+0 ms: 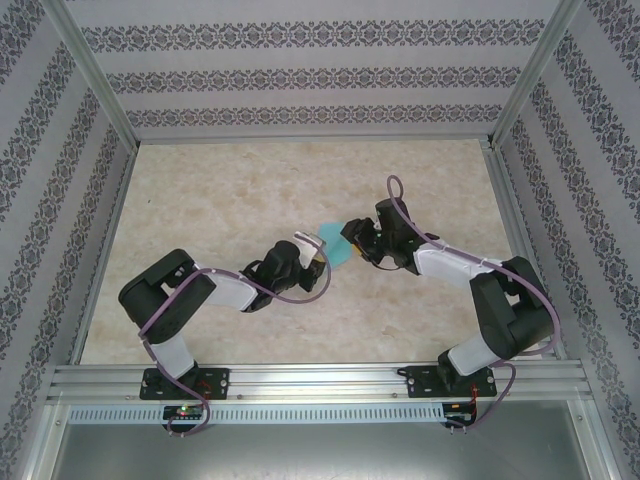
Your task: Fold a paper plane with a square sheet of paper (pick it up from the middle)
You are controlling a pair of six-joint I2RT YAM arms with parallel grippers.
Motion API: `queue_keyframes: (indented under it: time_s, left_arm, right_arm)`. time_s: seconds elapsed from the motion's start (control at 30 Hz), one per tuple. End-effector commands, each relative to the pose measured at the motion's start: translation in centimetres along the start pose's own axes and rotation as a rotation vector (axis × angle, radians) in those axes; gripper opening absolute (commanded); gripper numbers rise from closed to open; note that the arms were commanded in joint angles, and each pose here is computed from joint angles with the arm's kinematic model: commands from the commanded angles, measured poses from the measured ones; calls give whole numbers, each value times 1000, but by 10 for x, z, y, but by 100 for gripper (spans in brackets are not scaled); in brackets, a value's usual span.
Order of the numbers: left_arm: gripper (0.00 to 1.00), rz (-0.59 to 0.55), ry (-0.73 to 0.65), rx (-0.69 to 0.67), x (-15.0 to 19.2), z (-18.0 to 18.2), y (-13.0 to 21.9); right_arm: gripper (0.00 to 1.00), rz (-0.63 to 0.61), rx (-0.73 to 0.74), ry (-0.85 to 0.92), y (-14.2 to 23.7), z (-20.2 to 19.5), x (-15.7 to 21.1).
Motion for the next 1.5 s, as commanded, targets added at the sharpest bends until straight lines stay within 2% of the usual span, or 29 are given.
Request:
queue_keyframes:
  time_s: [0.0, 0.23, 0.53, 0.87, 1.03, 1.47]
  left_arm:
    - [12, 14, 207, 59, -4, -5, 9]
    - [12, 11, 374, 78, -1, -2, 11]
    - [12, 20, 474, 99, 4, 1, 10]
    - [11, 55, 454, 102, 4, 1, 6]
    - [11, 81, 450, 103, 7, 1, 3]
    - [11, 164, 409, 114, 8, -6, -8]
  right_arm:
    - [47, 2, -79, 148, 4, 10, 4]
    - [42, 63, -145, 182, -12, 15, 16]
    - [41, 126, -151, 211, -37, 21, 24]
    - [41, 130, -179, 350, -39, 19, 30]
    - [43, 77, -213, 408, -26, 19, 28]
    - [45, 41, -167, 414, -19, 5, 25]
Point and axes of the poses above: each hand's point on the last joint's axis, 136 mm out from that joint toward the fingers, its own y axis back along the fingers, its own z axis along the line the jaws close on, x = y × z, the point moved 2 cm from there along y, back along the fingers, and after that the axes turned 14 degrees about y, right-handed, at the moved point
